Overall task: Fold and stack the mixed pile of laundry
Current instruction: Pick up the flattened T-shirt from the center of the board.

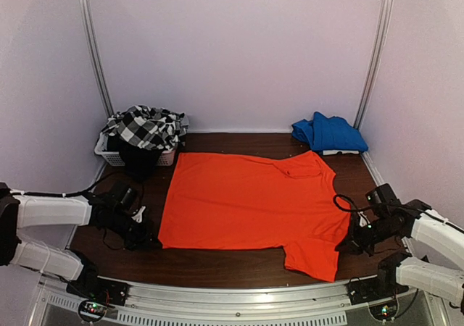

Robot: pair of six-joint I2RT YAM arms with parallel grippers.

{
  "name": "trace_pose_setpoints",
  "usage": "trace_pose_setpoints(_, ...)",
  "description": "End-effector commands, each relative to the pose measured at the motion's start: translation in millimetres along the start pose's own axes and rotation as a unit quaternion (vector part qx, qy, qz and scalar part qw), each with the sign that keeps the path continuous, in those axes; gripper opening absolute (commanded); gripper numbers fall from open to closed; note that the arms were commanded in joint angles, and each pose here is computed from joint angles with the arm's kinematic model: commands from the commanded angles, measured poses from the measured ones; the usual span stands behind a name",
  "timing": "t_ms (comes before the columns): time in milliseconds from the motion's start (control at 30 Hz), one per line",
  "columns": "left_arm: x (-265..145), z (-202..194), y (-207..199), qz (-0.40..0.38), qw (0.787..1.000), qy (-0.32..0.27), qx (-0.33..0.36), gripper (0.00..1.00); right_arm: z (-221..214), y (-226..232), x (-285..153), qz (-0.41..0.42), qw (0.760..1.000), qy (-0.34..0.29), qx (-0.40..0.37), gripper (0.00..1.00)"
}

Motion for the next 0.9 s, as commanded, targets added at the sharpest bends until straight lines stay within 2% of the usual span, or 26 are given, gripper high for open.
trace_pose_setpoints(0, -10.0, -6.2, -2.1, -0.002, 1.000, -0.004, -0.001, 0.00, -4.8, 6.2, -16.3, 0.012, 1.000, -0.011, -0.004, 0.00)
trace_pose_setpoints(367, -42.5, -21.2, -24.0, -0.044, 0.999, 0.003, -0.009, 0.00, -21.7, 20.3, -45.3, 0.059, 0.998, -0.011, 0.030, 0.00)
trace_pose_setpoints(500, -52.8, -5.1, -35.7, -0.045, 0.999, -0.005, -0.005, 0.00, -10.0, 41.3, -55.1, 0.065, 0.998, -0.025, 0.009, 0.00)
trace_pose_setpoints(700, -70.3, 41.6, -51.7, -0.060, 0.998, -0.030, 0.014, 0.00, 15.1, 61.1, -58.5, 0.053, 0.998, -0.042, -0.003, 0.00)
trace_pose_setpoints(867, -67.9, 74.1, -57.5, -0.059, 0.997, -0.034, 0.027, 0.00, 38.3, 76.5, -62.5, 0.059, 0.997, -0.054, -0.012, 0.00)
Point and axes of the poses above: each gripper's point midway between its finger pads, its own x axis out along the fingers, its own y axis along the line the jaws close on, z = x × y, the point moved 2 cm from there along -x, back along the fingers, and after that the axes turned 7 degrees about x, right-handed, at the moved point
